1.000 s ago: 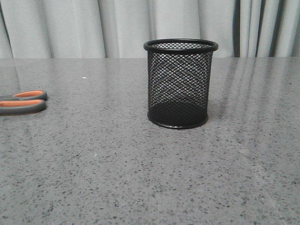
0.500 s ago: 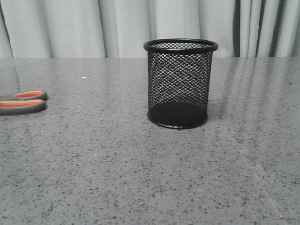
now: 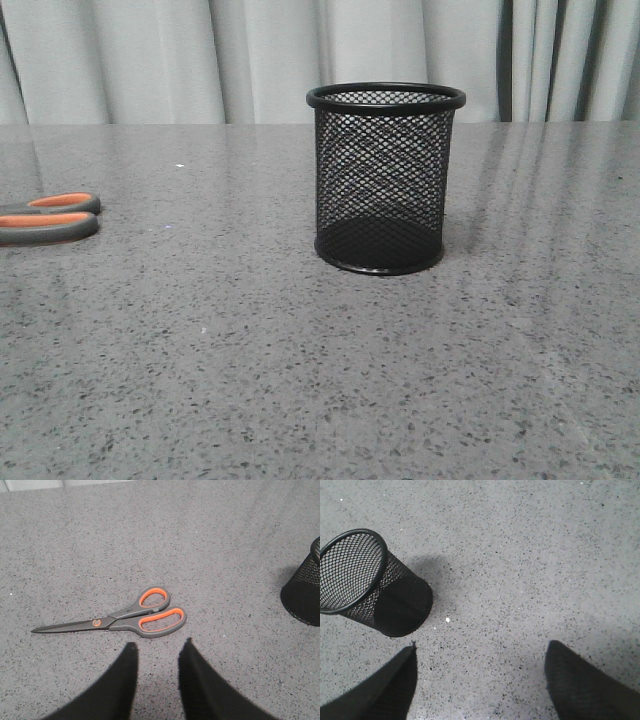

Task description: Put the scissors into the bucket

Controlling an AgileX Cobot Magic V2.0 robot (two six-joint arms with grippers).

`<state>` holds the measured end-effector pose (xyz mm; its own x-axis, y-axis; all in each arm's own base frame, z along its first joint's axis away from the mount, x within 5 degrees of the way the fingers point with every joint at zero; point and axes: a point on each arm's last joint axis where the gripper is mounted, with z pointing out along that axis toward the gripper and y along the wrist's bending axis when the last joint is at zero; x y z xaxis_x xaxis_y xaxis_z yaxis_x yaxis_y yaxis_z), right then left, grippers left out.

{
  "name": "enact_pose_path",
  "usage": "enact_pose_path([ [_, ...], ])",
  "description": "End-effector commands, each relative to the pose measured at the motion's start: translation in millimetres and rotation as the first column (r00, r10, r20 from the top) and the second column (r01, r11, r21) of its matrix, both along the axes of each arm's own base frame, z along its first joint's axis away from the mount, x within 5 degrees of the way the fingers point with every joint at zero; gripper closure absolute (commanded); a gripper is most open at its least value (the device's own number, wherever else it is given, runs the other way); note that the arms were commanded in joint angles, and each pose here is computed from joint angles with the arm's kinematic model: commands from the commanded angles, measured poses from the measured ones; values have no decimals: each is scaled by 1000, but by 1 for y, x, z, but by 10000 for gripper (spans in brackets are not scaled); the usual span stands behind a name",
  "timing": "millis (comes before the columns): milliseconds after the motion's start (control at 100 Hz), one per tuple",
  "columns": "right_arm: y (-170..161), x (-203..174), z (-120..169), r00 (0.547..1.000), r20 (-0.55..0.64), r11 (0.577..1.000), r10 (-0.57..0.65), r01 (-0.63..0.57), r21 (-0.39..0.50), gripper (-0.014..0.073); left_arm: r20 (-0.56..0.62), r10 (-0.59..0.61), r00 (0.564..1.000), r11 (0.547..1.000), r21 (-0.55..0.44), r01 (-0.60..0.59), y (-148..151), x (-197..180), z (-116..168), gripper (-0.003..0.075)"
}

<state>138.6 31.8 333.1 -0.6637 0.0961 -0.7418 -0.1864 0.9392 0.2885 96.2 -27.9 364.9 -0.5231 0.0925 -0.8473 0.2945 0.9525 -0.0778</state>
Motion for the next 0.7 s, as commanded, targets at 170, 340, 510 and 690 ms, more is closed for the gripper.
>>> enact_pose_path([
  [170, 0, 6, 14, 997, 78, 1000, -1, 0, 7, 75, -17, -27, 1000, 1000, 9, 27, -3, 25, 7, 368],
  [340, 1, 6, 14, 997, 79, 1000, 1, -1, 7, 75, -210, -129, 969, 982, 107, 154, -7, 59, 3, 368],
  [510, 2, 5, 14, 997, 73, 1000, 9, -10, 7, 75, -375, -243, 895, 930, 173, 325, -11, 97, 2, 368],
  [690, 6, 3, 12, 998, 52, 999, 44, -45, 6, 75, -432, -352, 831, 848, 228, 478, -13, 132, -1, 374],
])
